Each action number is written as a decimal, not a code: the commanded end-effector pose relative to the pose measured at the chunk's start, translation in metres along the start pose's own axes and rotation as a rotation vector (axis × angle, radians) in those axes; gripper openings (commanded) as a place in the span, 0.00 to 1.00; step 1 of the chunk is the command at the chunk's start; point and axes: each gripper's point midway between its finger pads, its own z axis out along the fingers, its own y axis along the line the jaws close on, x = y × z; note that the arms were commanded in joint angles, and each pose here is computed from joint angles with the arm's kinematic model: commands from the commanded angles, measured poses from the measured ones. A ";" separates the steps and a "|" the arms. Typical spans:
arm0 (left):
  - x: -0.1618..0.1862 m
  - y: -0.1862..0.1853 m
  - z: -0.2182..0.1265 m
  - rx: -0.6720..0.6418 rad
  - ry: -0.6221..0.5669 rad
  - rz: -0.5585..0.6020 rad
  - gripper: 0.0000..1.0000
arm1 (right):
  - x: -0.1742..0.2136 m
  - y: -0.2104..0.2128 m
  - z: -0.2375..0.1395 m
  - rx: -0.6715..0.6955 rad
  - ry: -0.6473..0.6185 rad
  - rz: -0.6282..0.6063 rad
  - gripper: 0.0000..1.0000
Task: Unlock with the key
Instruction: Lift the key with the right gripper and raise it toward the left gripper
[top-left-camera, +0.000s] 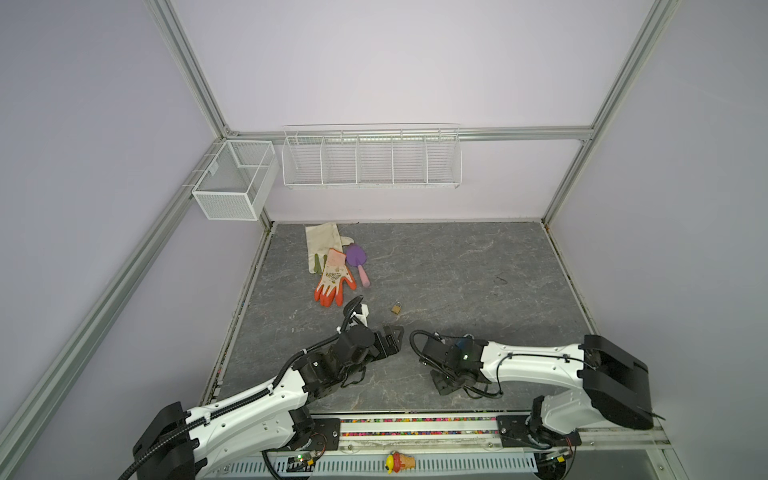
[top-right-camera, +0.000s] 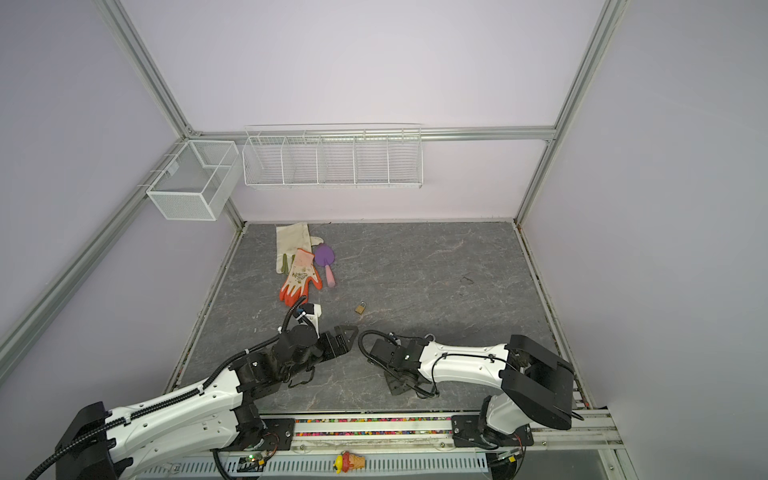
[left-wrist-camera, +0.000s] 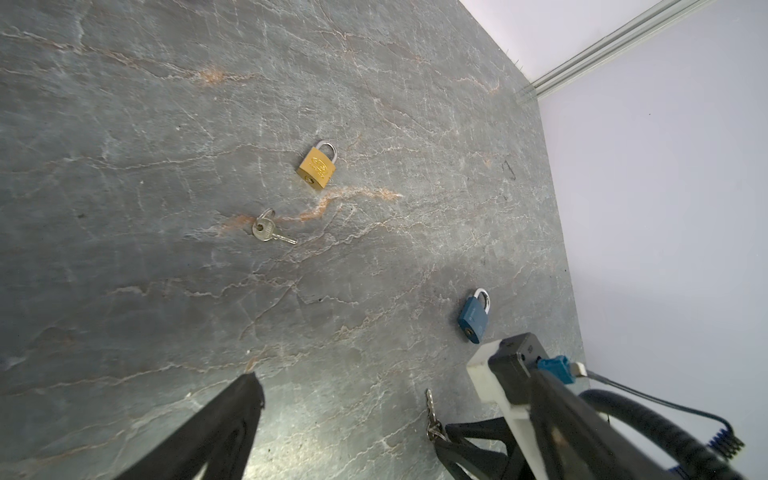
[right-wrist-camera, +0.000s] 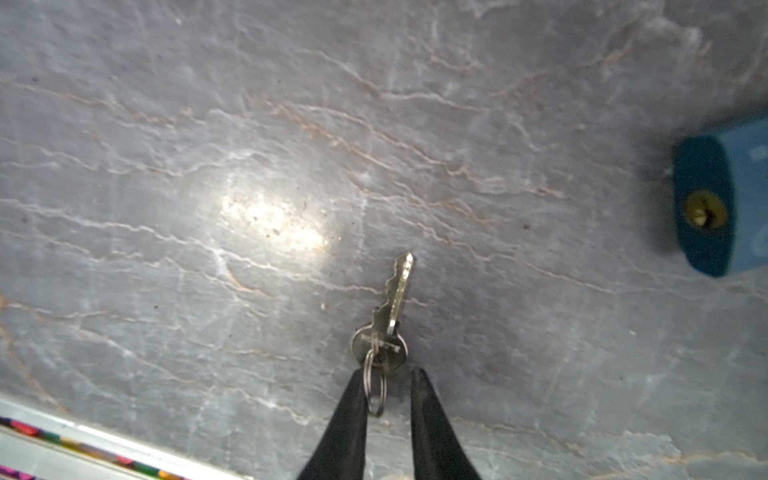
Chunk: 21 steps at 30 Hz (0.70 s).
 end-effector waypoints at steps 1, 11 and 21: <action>-0.004 -0.010 -0.001 0.025 -0.008 -0.014 0.99 | -0.004 0.002 0.001 0.013 -0.012 -0.019 0.21; -0.005 -0.013 -0.001 0.037 -0.010 -0.024 0.99 | -0.004 -0.004 0.005 0.033 -0.030 -0.034 0.16; -0.007 -0.013 -0.006 0.046 -0.020 -0.045 0.99 | -0.016 -0.008 0.000 0.050 -0.106 -0.075 0.06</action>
